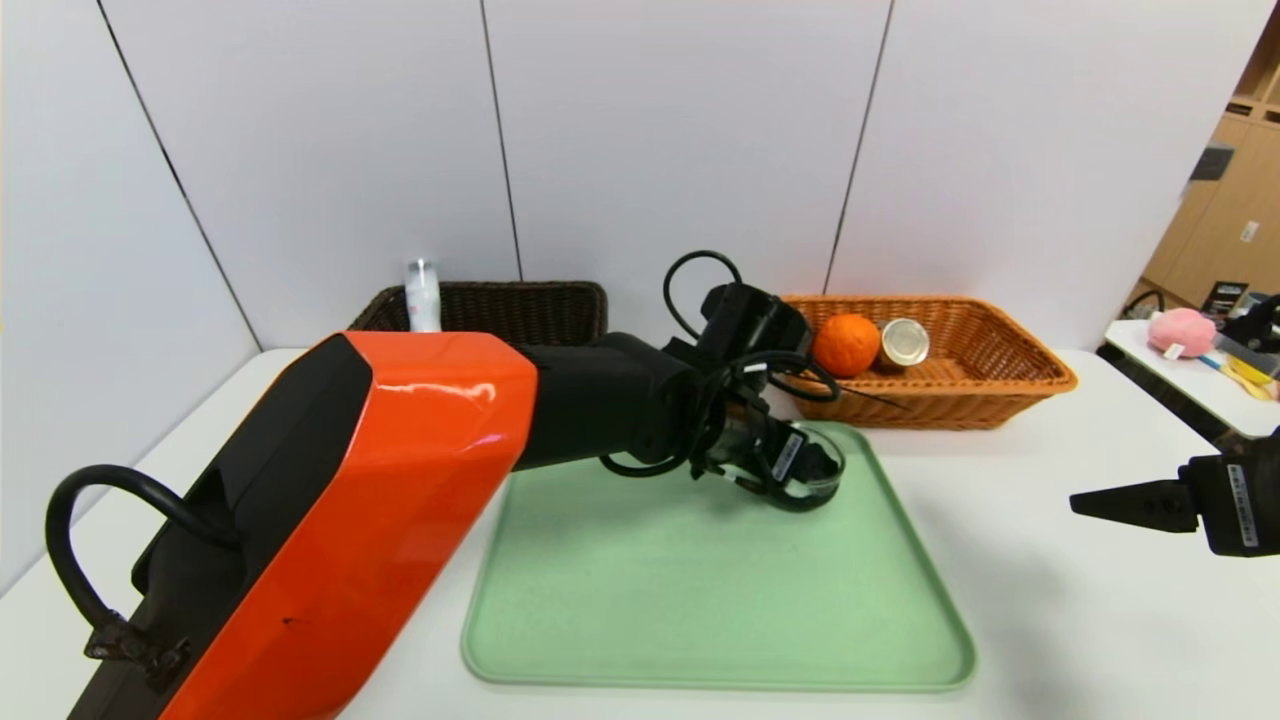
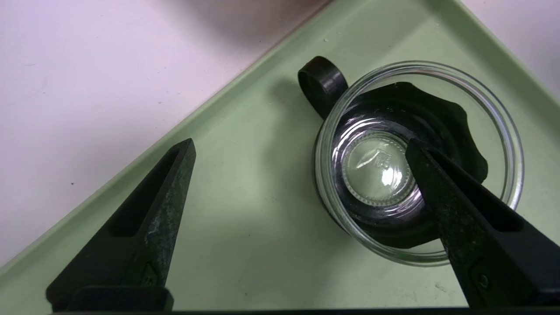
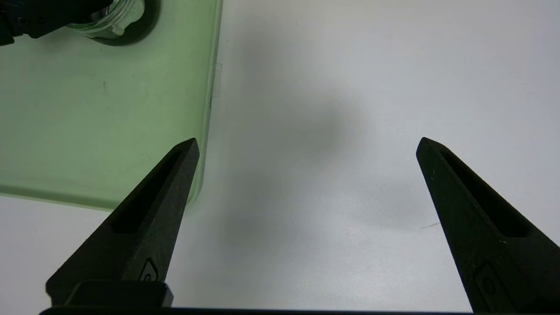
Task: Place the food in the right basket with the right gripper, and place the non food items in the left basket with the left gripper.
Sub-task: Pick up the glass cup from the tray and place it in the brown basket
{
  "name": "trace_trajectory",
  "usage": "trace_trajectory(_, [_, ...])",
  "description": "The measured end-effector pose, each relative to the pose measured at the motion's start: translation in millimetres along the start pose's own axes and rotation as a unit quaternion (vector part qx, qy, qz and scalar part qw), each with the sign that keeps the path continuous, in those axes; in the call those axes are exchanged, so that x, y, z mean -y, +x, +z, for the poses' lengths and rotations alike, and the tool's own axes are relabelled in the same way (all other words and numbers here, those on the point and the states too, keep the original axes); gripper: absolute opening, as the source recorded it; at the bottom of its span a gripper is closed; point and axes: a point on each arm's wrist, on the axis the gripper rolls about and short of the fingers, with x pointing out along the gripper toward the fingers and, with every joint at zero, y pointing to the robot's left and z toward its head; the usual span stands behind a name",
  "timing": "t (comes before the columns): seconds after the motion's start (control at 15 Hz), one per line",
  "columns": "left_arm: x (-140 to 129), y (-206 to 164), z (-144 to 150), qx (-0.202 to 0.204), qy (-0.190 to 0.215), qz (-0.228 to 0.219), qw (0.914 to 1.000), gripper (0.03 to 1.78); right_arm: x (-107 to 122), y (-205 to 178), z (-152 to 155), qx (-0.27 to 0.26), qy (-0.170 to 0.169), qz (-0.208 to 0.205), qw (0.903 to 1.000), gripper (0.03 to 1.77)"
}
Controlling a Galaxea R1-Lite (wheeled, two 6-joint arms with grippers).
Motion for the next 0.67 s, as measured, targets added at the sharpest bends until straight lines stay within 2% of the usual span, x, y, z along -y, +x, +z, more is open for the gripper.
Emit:
trace_trajectory(0.33, [0.2, -0.2, 0.1, 0.000, 0.000, -0.001, 1.0000, 1.69, -2.2, -0.9, -4.2, -0.003, -0.004, 0.003, 1.0000, 1.71])
trace_trajectory(0.4, [0.0, -0.3, 0.3, 0.000, 0.000, -0.001, 1.0000, 1.60, -2.3, -0.9, -4.6, -0.003, -0.004, 0.003, 1.0000, 1.71])
trace_trajectory(0.67, [0.0, -1.4, 1.0, 0.002, 0.000, -0.001, 1.0000, 0.99, -2.8, -3.4, -5.7, 0.001, -0.005, 0.003, 1.0000, 1.71])
